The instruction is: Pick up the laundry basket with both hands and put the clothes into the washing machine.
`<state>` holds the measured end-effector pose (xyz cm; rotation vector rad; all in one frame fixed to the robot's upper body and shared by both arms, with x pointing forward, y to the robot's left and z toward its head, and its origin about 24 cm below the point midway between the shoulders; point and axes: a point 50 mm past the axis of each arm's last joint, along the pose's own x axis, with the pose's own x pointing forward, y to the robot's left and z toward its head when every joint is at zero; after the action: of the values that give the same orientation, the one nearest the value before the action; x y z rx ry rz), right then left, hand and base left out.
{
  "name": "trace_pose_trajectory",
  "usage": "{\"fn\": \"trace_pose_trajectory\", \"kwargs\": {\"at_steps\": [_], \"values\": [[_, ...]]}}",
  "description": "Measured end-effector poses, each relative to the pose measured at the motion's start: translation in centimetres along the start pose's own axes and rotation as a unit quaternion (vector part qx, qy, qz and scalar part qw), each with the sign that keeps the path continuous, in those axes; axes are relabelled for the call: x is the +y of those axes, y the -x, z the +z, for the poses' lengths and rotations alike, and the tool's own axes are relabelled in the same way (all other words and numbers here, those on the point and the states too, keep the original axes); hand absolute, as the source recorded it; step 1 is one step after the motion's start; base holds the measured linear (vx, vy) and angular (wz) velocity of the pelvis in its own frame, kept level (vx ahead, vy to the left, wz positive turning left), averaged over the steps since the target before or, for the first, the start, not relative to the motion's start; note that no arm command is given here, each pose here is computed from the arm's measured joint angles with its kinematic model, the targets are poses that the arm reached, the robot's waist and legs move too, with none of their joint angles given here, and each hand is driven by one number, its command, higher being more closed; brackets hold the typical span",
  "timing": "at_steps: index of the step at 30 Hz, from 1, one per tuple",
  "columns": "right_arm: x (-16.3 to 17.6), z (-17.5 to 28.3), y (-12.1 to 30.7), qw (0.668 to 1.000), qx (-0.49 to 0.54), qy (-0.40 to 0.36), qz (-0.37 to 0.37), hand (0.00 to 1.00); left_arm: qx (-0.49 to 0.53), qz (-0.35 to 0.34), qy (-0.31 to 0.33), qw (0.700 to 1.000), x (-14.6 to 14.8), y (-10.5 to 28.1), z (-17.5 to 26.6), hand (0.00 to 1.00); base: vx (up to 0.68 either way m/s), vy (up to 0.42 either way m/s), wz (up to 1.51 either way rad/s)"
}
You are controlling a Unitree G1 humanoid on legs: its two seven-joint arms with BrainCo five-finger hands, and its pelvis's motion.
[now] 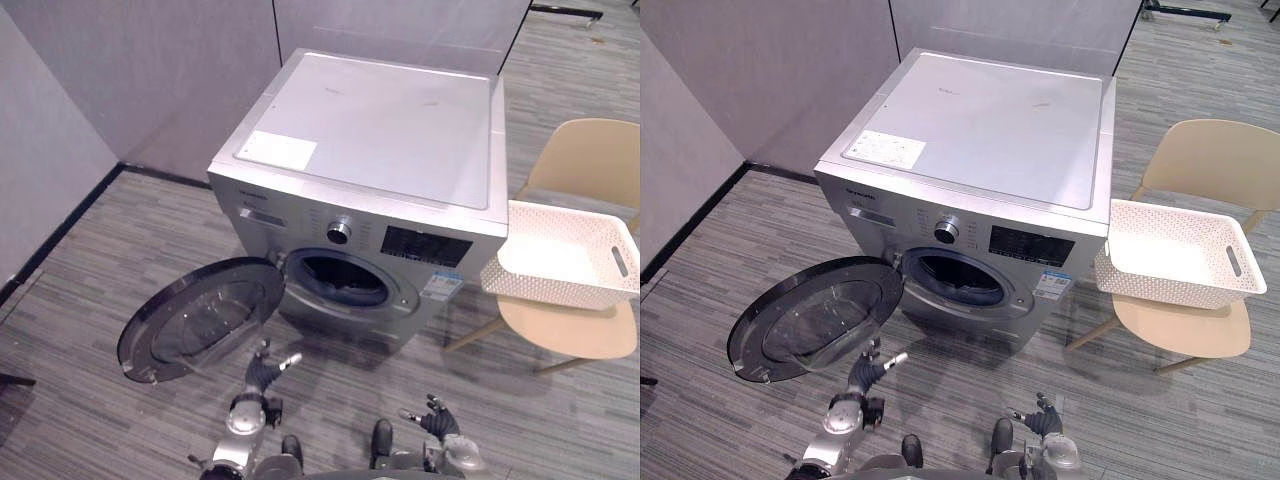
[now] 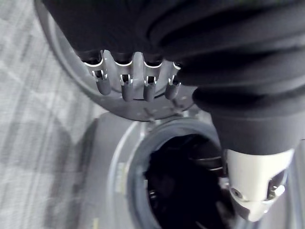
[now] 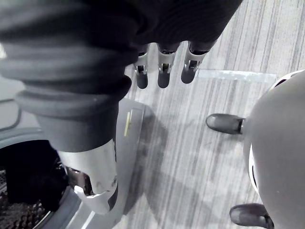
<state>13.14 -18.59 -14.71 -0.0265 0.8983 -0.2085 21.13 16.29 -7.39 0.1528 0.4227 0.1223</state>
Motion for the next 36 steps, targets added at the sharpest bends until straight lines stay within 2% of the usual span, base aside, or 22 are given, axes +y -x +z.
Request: {"fn": "trace_pose_trajectory", "kwargs": {"at_steps": [4,6,7,11,14,17,22,28,34,36], "values": [[-0.3,0.0,0.1,1.0,-0.001,0.001,-0.005,0.0,-0.062,0.09,0.026,0.994,3.4,-1.4,3.5,0.0,-0.03,-0.019,0.06],[-0.2,0.1,0.0,1.0,-0.002,0.003,-0.003,0.0,-0.105,0.173,0.012,0.979,8.1,-2.6,6.3,0.0,0.0,0.0,0.0],[-0.2,0.1,0.0,1.0,-0.002,0.003,-0.003,0.0,-0.107,0.177,0.011,0.978,8.4,-2.6,6.5,0.0,0.05,-0.023,0.02],[0.1,0.8,-0.2,1.0,-0.01,0.007,0.001,0.0,-0.183,0.28,-0.023,0.942,14.7,-3.5,12.3,0.0,0.08,-0.019,0.04],[0.8,2.4,-0.7,0.999,-0.032,0.014,0.01,0.0,-0.215,0.329,-0.063,0.917,18.3,-4.5,17.4,0.0,0.05,-0.013,-0.03],[2.5,4.4,-0.9,0.997,-0.066,0.023,0.035,0.0,-0.202,0.369,-0.089,0.903,21.1,-5.0,20.7,0.0,0.0,0.011,-0.04],[4.2,6.1,-0.7,0.993,-0.1,0.024,0.054,0.0,-0.188,0.373,-0.101,0.903,21.6,-5.6,23.9,0.0,-0.05,0.019,-0.1],[5.2,8.4,-0.5,0.988,-0.14,-0.007,0.069,0.0,-0.187,0.35,-0.093,0.913,21.0,-6.1,25.4,0.0,-0.09,-0.002,-0.12],[5.3,9.1,-0.6,0.987,-0.146,-0.015,0.072,0.0,-0.208,0.337,-0.048,0.917,20.5,-6.2,26.8,0.0,-0.04,0.015,0.1],[5.2,10.0,-0.6,0.985,-0.158,-0.027,0.071,0.0,-0.212,0.317,-0.029,0.924,18.8,-6.8,26.3,0.0,0.01,0.098,0.24]]}}
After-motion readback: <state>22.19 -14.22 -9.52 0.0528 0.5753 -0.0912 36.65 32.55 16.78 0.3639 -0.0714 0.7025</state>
